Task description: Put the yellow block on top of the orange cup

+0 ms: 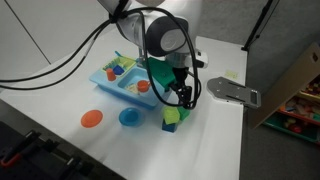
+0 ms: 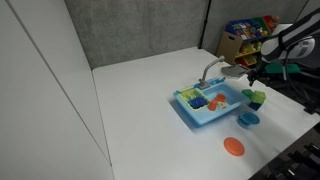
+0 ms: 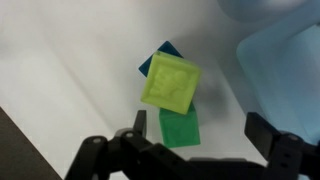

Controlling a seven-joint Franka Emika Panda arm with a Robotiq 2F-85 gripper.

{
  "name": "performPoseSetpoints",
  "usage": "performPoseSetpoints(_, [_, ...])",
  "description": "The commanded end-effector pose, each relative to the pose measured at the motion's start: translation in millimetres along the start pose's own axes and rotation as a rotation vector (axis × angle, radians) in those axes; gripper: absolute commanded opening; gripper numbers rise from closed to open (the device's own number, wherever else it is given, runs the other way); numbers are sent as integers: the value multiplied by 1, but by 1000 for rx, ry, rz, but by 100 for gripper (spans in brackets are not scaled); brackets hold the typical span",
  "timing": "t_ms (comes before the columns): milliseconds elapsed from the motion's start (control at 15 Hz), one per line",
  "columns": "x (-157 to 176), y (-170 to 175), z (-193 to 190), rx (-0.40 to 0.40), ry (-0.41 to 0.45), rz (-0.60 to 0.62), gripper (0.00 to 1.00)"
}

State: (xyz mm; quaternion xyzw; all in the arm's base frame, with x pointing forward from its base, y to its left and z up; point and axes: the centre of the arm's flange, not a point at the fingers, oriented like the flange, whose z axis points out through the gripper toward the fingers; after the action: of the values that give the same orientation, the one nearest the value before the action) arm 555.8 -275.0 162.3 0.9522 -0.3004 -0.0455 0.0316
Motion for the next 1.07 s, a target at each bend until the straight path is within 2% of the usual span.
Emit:
performPoseSetpoints(0, [-13,20,3,-15,11,14,100])
performPoseSetpoints(133, [-17,27,14,-17,27,31,100])
performPoseSetpoints(467, [-23,30,35,35,102,23,100])
performPoseSetpoints(1000, [-28,32,43,53,119,19,100])
